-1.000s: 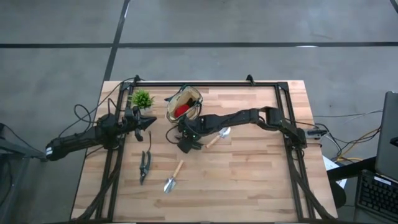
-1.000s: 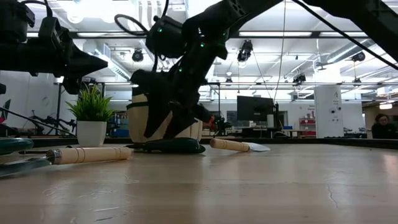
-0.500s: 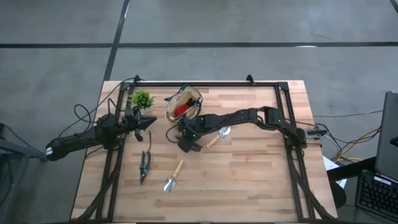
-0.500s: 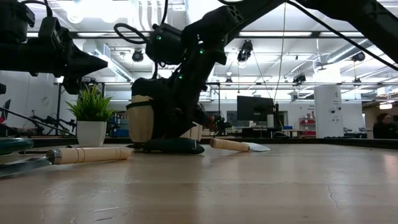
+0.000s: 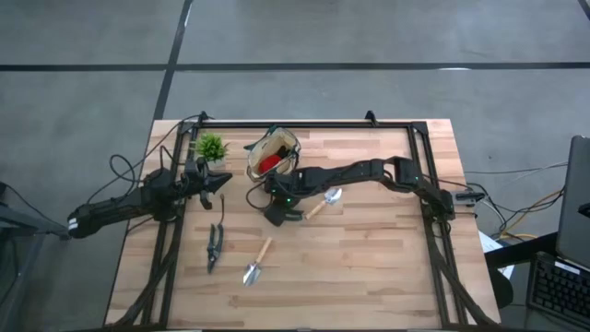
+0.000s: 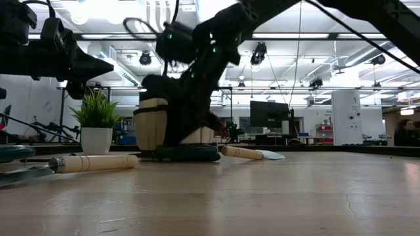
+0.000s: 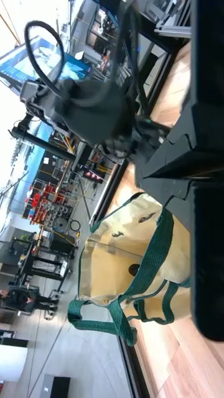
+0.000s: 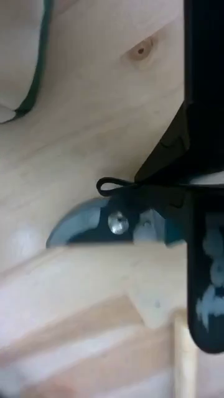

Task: Pick & Place Garden tools in Gardening bag
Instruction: Put the right green shear scissor into the green gardening bag

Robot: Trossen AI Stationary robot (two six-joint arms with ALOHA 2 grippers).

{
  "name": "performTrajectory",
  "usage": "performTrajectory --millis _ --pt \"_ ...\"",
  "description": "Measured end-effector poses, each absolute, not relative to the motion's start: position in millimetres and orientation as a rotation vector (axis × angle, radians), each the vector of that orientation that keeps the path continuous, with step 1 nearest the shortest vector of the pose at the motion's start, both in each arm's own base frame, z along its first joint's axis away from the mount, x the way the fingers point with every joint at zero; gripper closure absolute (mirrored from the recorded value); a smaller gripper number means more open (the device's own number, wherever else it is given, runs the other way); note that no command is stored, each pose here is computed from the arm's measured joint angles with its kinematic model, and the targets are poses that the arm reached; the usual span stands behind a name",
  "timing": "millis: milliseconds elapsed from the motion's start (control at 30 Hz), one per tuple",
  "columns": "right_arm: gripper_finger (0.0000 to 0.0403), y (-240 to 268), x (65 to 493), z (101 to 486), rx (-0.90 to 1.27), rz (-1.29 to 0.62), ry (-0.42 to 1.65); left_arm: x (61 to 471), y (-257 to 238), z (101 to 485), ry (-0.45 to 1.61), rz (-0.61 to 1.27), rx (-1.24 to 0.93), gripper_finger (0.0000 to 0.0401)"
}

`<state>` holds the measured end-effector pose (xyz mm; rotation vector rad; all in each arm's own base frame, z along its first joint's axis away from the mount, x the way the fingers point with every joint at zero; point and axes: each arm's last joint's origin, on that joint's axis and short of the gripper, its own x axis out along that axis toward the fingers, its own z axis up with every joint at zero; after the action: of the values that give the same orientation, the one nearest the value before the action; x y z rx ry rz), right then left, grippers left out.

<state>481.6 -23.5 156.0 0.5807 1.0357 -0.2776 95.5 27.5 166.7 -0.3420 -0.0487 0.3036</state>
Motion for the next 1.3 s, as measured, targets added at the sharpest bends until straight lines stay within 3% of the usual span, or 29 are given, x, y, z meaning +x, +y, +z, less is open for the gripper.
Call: performTrajectory --millis 633,967,1300 --pt "0.0395 8.4 462.2 258.4 0.484 -0.114 0.803 95.5 27.5 166.6 -0.048 0.303 -0.342 0.0396" --pt "0.0395 3.5 452.4 319.8 0.503 -0.075 0.515 95.5 27.5 166.6 -0.048 0.303 -0.342 0.0396" --pt "0.0395 -12.5 448.1 345.1 0.529 -0.082 0.378 95.5 27.5 166.7 -0.048 0.303 -0.342 0.0396"
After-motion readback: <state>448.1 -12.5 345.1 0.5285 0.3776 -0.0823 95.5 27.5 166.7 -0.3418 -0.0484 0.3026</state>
